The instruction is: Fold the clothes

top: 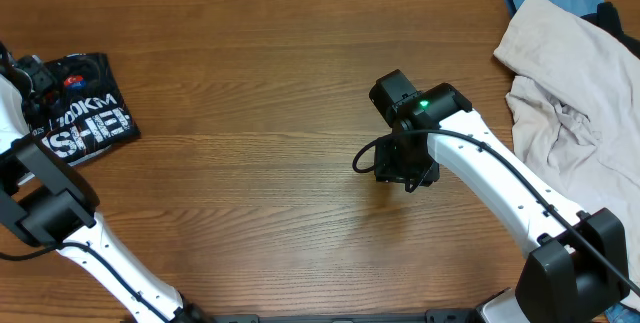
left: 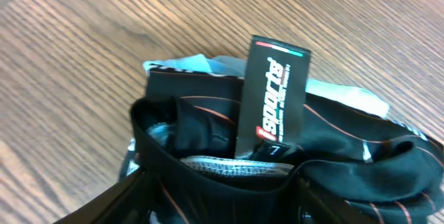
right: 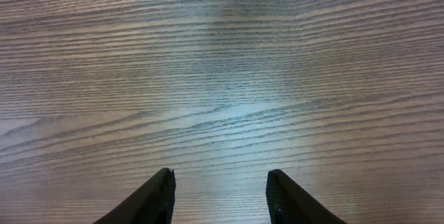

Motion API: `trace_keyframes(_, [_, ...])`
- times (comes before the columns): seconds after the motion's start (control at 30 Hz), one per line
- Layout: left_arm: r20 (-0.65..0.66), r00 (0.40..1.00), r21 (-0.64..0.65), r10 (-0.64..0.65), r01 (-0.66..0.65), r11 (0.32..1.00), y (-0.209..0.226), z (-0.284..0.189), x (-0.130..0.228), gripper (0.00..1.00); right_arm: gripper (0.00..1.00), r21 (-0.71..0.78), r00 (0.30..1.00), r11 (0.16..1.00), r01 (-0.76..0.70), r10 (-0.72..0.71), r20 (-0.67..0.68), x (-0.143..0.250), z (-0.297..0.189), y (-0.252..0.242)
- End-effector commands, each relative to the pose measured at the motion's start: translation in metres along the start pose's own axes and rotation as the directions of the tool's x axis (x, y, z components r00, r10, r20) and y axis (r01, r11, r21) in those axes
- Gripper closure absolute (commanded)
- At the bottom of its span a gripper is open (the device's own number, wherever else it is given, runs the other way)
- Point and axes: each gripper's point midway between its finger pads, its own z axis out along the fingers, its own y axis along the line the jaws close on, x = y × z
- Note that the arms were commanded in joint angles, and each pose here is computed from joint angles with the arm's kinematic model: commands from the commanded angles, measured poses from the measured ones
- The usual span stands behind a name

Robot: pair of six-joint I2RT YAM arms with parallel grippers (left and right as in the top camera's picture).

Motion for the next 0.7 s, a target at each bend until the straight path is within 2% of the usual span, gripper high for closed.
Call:
trace_keyframes(0.0, [0.027, 0.999, -0.066, -0.021, 0.023, 0.998, 0.014, -0.003, -0.008, 0.31, 0.54, -0.024, 0.999, 1.000, 0.004, -0.002, 0.053, -0.007, -0.014, 0.003])
trace_keyframes(0.3, [-0.034, 0.999, -0.019, -0.029, 0.028, 0.999, 0.006, -0.015, -0.002, 0.14, 0.53, -0.033, 0.998, 0.999, 0.005, -0.003, 0.065, -0.010, -0.014, 0.005])
trace_keyframes(0.4, [-0.035, 0.999, -0.029, -0.028, 0.027, 0.999, 0.006, -0.039, -0.014, 0.13, 0.48, -0.049, 0.996, 0.999, 0.006, -0.001, 0.091, -0.017, -0.015, 0.008])
trace_keyframes(0.53, [0.007, 1.000, 0.000, -0.021, 0.021, 1.000, -0.012, -0.091, -0.041, 0.13, 0.35, -0.100, 0.990, 0.995, -0.009, 0.023, 0.137, -0.034, -0.018, 0.013])
trace_keyframes(0.57, [0.023, 1.000, 0.007, -0.012, 0.012, 1.000, -0.018, -0.105, -0.047, 0.13, 0.30, -0.116, 0.989, 0.993, -0.014, 0.031, 0.146, -0.038, -0.019, 0.014])
trace_keyframes(0.6, [0.040, 0.999, 0.016, -0.002, 0.002, 1.000, -0.026, -0.118, -0.052, 0.12, 0.18, -0.130, 0.987, 0.991, -0.019, 0.039, 0.156, -0.042, -0.020, 0.014])
trace_keyframes(0.67, [0.064, 0.998, 0.036, 0.023, -0.025, 0.999, -0.045, -0.144, -0.058, 0.11, 0.06, -0.148, 0.981, 0.988, -0.031, 0.059, 0.184, -0.052, -0.022, 0.013])
